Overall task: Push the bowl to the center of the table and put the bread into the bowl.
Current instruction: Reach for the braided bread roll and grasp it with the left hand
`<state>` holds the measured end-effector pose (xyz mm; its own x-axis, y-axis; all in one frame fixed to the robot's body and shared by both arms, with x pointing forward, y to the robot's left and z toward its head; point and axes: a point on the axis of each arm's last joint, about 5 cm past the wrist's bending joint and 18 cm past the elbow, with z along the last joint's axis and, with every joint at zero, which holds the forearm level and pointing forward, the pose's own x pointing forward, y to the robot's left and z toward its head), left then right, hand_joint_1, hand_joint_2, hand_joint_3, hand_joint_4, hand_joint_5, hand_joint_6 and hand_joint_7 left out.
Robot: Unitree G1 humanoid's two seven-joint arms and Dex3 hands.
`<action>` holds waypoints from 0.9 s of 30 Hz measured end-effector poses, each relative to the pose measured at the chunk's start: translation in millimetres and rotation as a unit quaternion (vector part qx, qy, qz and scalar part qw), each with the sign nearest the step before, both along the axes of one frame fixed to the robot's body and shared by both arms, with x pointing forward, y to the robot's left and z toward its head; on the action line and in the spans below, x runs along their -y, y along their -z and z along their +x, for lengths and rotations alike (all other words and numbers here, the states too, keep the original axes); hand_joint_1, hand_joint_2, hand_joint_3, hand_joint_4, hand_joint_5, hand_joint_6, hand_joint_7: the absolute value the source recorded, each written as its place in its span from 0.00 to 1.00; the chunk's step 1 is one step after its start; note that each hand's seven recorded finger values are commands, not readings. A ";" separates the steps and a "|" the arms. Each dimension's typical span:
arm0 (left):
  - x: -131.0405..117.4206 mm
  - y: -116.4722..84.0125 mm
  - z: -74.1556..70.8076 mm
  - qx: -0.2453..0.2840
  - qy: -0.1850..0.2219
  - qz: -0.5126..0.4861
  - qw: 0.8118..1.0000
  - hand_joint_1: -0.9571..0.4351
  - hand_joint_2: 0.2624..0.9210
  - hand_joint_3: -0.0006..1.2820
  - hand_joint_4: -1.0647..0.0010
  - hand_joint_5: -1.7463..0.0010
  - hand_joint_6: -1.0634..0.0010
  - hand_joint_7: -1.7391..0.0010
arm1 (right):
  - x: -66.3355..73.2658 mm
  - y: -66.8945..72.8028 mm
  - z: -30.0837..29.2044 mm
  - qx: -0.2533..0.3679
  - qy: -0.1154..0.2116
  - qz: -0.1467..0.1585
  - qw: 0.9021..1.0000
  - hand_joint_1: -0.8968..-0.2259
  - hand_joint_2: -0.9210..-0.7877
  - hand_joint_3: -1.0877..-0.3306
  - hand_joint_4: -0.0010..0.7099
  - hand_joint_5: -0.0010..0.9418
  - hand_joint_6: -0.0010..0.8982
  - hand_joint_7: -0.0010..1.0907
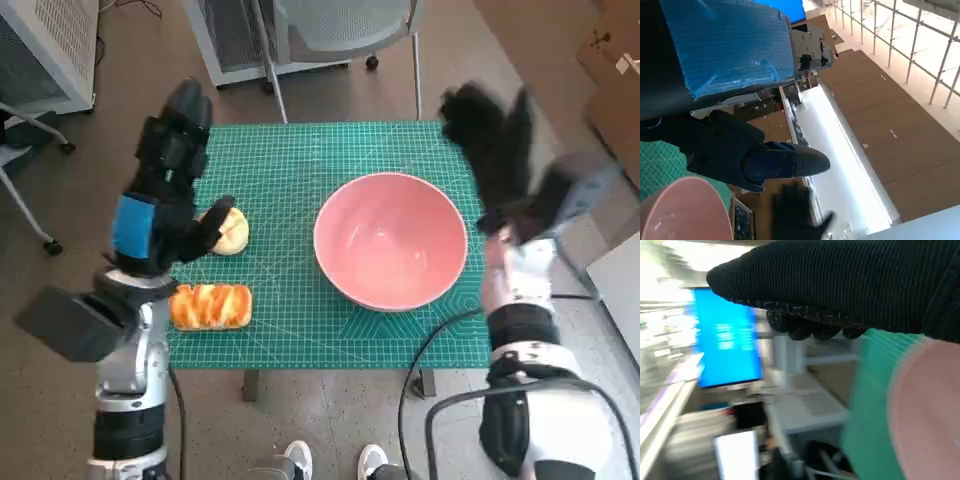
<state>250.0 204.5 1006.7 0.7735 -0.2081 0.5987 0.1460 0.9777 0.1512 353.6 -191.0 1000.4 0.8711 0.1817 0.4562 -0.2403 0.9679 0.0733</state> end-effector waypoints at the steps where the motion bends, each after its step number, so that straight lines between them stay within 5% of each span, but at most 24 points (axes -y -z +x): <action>1: -1.6 -1.0 -0.8 0.002 -0.001 0.003 1.000 0.18 1.00 0.24 0.98 1.00 1.00 0.80 | 2.9 -4.3 -0.5 0.021 -0.003 -0.004 1.000 0.33 0.00 0.39 0.34 0.00 0.38 0.01; 9: -12.4 -8.0 -6.2 0.026 -0.020 0.031 0.999 0.17 1.00 0.23 0.97 0.99 1.00 0.79 | 19.2 -29.9 -8.7 0.166 -0.018 -0.038 0.985 0.33 0.00 0.41 0.33 0.00 0.39 0.01; 20: -23.8 -10.7 -14.5 0.053 -0.059 0.129 0.988 0.18 1.00 0.25 0.96 0.99 1.00 0.81 | 31.4 -28.4 -25.3 0.232 -0.023 -0.063 0.970 0.34 0.00 0.47 0.34 0.01 0.41 0.01; 27: -31.4 -18.9 -32.7 0.008 -0.098 0.268 0.958 0.27 0.88 0.08 0.92 0.99 0.96 0.77 | 33.4 -24.5 -29.6 0.235 -0.018 -0.067 0.970 0.34 0.00 0.48 0.36 0.01 0.42 0.02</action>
<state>217.3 235.9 1025.6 0.8212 -0.3402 0.4581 -0.0394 0.7671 0.6403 324.0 -224.5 1025.0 0.5652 0.2923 0.7714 -0.2497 0.9519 -0.1777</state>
